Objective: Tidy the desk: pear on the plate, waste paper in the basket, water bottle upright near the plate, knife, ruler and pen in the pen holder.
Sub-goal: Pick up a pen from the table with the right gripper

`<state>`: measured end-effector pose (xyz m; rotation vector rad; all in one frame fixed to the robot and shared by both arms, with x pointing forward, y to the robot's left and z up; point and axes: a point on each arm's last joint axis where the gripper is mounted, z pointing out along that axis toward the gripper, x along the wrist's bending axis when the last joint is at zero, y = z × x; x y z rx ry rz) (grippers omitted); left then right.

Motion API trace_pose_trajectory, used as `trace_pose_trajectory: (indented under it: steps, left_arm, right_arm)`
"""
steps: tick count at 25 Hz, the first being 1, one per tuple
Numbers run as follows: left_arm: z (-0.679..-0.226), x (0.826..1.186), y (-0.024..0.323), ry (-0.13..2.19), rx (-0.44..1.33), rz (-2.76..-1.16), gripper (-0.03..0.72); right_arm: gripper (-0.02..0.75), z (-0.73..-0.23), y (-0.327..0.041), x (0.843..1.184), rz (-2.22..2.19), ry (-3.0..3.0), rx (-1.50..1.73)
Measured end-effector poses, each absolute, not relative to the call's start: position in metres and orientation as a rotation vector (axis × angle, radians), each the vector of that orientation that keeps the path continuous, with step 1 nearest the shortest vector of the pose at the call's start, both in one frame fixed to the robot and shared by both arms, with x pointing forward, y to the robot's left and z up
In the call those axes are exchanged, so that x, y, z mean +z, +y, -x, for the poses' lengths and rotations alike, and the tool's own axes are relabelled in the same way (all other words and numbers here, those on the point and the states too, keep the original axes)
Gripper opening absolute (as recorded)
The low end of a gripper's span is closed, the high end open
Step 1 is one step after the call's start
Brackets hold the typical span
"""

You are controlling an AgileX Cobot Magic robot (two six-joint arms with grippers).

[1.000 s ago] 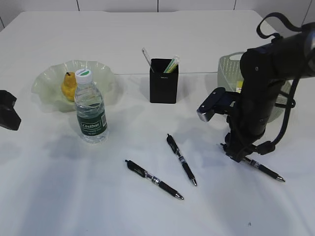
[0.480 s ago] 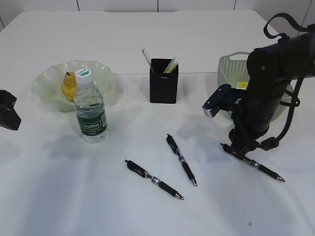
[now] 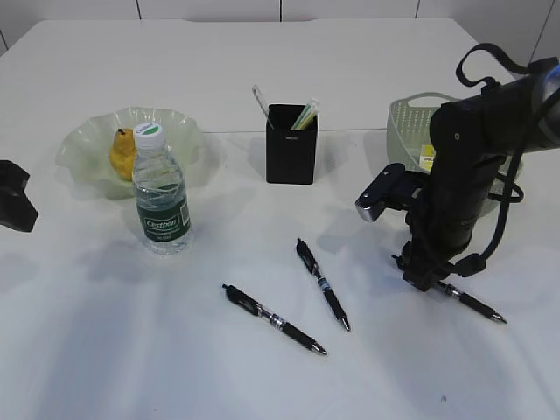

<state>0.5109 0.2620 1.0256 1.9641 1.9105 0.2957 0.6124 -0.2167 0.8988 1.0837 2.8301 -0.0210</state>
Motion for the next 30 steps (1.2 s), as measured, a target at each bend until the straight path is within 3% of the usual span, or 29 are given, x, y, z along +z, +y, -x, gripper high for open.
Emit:
trace_pose_trajectory:
  steps: [13, 15, 21, 30]
  left_arm:
    - [-0.5109, 1.0256, 0.2620, 1.911, 0.296, -1.964, 0.457]
    - [-0.5109, 1.0256, 0.2620, 1.911, 0.296, -1.964, 0.457]
    - [-0.5109, 1.0256, 0.2620, 1.911, 0.296, -1.964, 0.457]
    - [-0.5109, 1.0256, 0.2620, 1.911, 0.296, -1.964, 0.457]
  right_arm:
    - [0.322, -0.6142, -0.2157, 0.8967, -1.092, 2.832, -0.015]
    - [0.298, -0.6140, -0.2157, 0.8966, -1.095, 2.834, -0.016]
    - [0.128, -0.6125, -0.2147, 0.8959, -1.122, 2.845, -0.011]
    - [0.090, -0.6121, -0.2133, 0.8961, -1.147, 2.848, 0.007]
